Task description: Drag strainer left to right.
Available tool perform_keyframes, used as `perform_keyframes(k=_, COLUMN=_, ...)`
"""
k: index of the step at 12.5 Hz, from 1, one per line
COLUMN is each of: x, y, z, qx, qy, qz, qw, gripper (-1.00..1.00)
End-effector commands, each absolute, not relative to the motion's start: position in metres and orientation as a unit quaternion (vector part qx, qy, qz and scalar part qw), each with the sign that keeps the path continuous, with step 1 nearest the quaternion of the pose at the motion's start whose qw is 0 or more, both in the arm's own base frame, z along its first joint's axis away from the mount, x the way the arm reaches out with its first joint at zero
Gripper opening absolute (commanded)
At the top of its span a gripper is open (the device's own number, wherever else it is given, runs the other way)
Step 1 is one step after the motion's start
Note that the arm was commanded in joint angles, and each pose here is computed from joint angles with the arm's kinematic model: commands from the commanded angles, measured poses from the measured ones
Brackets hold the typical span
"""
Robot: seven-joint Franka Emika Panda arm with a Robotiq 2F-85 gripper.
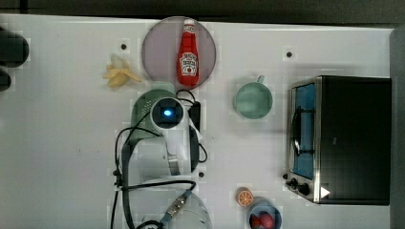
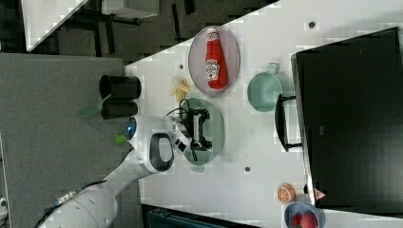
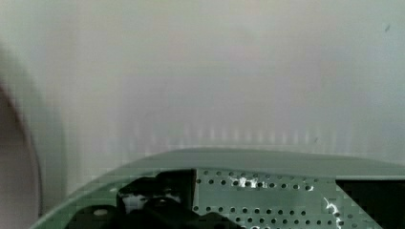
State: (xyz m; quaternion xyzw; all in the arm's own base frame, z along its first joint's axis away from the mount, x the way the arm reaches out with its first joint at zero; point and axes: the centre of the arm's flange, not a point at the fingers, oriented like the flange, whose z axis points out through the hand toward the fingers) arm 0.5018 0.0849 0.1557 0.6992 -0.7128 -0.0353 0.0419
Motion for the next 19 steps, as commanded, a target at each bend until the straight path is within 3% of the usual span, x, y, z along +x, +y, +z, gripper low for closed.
perform_keyframes(k=1, x=0.509, y=0.048, z=0.162, qx=0.713, qy=-0.7, qz=-0.026, qw=0.044, gripper=1.0)
perform_keyframes(k=8, x=0.51, y=-0.007, z=0.163, qx=0.726, qy=-0.685, qz=-0.017, qw=0.054, gripper=1.0)
perform_keyframes(k=10, x=0.519, y=0.002, z=0.174, qx=0.761, qy=-0.648, qz=-0.002, qw=0.033, gripper=1.0)
perform_keyframes(k=15, x=0.535, y=0.049, z=0.259, qx=0.836, qy=-0.547, qz=0.03, qw=-0.016, gripper=1.0)
perform_keyframes(k=19, x=0.554, y=0.038, z=0.357, qx=0.895, qy=-0.445, qz=0.022, qw=-0.006, gripper=1.0)
